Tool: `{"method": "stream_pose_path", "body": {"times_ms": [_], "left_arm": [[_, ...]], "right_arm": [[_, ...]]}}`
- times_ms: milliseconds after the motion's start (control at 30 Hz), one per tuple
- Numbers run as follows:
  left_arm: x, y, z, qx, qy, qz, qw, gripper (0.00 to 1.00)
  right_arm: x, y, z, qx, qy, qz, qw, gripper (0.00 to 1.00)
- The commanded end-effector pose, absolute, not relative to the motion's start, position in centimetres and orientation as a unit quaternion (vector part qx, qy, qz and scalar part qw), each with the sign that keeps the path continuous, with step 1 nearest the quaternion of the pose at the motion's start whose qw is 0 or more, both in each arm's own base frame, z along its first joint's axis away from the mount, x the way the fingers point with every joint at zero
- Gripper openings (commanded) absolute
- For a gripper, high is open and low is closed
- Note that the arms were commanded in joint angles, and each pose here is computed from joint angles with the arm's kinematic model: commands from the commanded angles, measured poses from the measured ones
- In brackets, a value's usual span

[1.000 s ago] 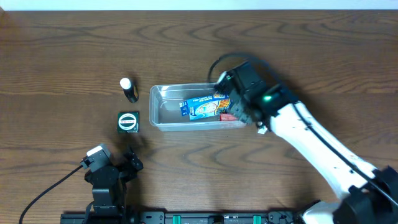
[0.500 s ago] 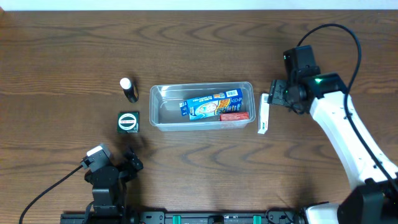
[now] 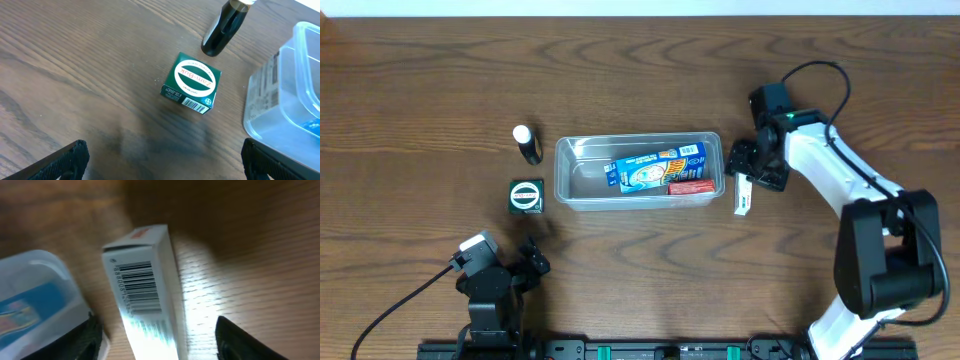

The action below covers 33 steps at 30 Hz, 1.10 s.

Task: Pack container
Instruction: 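Grasp the white-and-green box with the right gripper, then place the white box into the container and open the gripper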

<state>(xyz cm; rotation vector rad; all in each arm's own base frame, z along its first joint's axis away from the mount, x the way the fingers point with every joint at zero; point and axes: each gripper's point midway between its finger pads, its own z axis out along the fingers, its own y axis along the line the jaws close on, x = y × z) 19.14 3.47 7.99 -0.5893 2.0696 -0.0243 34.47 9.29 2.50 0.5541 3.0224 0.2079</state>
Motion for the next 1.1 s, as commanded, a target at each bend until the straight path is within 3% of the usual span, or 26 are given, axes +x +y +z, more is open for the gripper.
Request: {"method": "stream_pose_path", "body": {"times_ms": [0,133,367,567,733,833,1067], "left_arm": [[19.1,3.7,7.7,-0.245,0.845,-0.006,0.475,0.98],[19.1,3.7,7.7,-0.245,0.845,-0.006,0.475,0.98],[19.1,3.7,7.7,-0.245,0.845,-0.006,0.475,0.98],[19.1,3.7,7.7,-0.245,0.845,-0.006,0.475,0.98],[19.1,3.7,7.7,-0.245,0.845,-0.006,0.475,0.98],[19.1,3.7,7.7,-0.245,0.845,-0.006,0.475,0.98],[19.1,3.7,7.7,-0.245,0.845,-0.006,0.475,0.98]], "right_arm": [[34.1,9.1,1.9,0.197,0.977,0.080,0.014,0.60],[34.3,8.3,2.1,0.203,0.976,0.076,0.019,0.52],[34.6,6.5,2.9,0.169,0.983,0.063,0.035,0.27],[35.0,5.7,5.6,0.125,0.988,0.047,0.078,0.22],[35.5,6.3,10.5,0.083,0.983,0.059,0.151,0.18],[35.5,7.7,14.4,0.021,0.976,0.067,0.207,0.09],[33.9,14.8,21.2,-0.247,0.909,0.064,0.330,0.06]]}}
